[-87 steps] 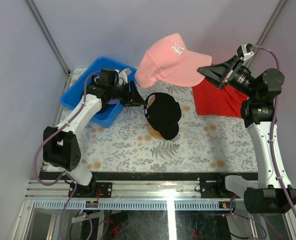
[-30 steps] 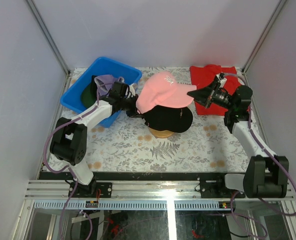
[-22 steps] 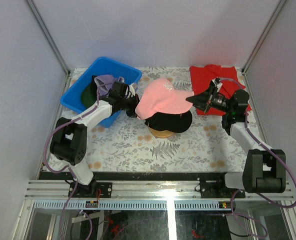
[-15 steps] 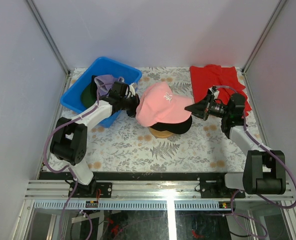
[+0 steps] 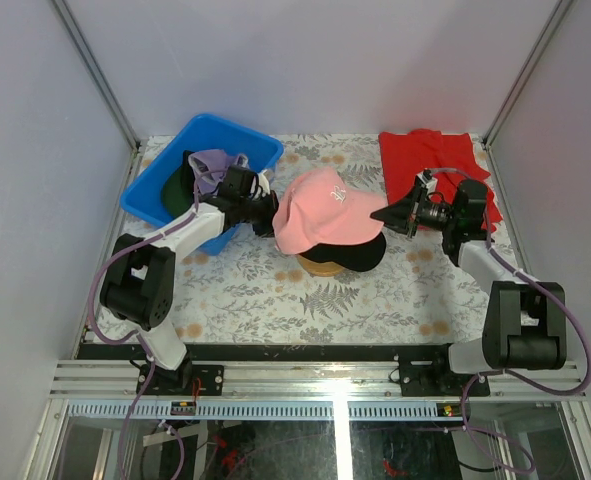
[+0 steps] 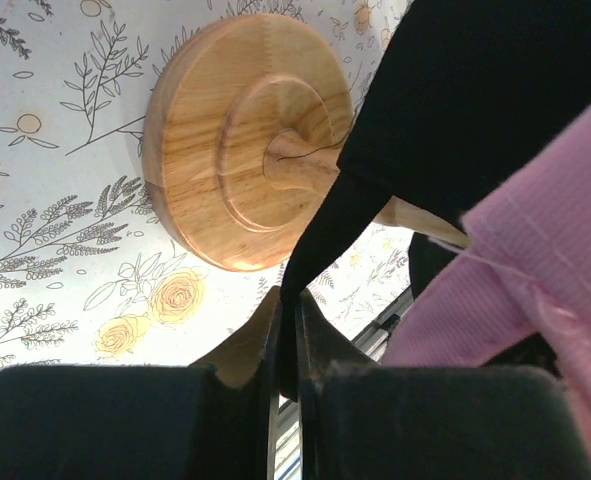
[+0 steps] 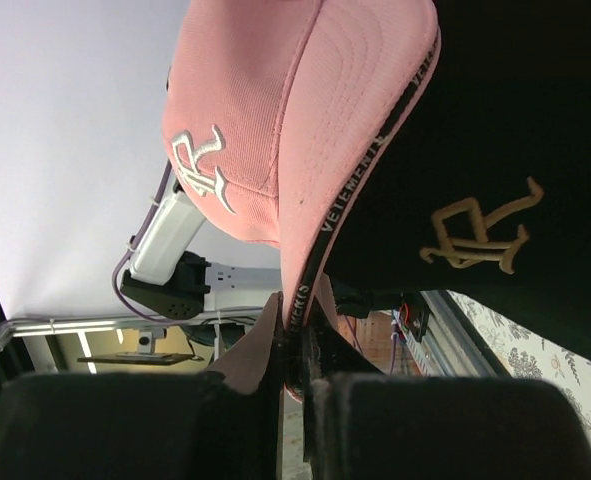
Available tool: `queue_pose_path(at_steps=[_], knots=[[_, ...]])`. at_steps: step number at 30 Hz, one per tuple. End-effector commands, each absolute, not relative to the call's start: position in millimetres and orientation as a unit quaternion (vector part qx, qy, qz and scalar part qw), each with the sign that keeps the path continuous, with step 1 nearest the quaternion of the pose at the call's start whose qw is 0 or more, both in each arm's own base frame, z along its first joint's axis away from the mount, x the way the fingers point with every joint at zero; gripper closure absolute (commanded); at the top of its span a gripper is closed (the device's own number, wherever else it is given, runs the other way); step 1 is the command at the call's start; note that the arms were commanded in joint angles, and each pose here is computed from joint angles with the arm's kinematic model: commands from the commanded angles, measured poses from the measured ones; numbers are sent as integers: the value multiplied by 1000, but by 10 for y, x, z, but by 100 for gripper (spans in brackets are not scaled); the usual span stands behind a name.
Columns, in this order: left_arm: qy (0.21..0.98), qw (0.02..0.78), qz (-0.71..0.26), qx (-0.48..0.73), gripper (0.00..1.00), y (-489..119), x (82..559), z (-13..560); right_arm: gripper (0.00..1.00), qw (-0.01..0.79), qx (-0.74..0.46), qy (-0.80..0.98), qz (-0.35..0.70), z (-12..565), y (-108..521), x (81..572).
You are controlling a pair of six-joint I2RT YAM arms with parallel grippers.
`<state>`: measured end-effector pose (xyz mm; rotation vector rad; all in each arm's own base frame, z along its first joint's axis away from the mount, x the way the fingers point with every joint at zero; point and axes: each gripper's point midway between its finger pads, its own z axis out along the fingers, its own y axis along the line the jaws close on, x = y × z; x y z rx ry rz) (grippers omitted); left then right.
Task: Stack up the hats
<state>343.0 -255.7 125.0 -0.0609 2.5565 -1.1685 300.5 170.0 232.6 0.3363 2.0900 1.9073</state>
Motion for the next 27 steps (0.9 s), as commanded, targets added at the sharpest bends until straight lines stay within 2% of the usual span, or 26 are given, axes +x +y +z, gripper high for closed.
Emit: queue_pose_path(at_steps=[1, 7, 18, 27], knots=[[904, 167, -393, -16, 100, -2449, 3392, 1068, 100, 109, 122, 727, 667, 2309, 1626, 3000], [908, 158, -388, -27, 100, -2364, 3348, 927, 100, 103, 130, 729, 665, 2239, 1566, 3015], [909, 143, -390, -32, 100, -2383, 3333, 795, 100, 69, 145, 789, 594, 1584, 1520, 2651], [911, 132, -388, -34, 100, -2358, 3254, 675, 100, 59, 167, 809, 560, 1298, 1462, 2687]])
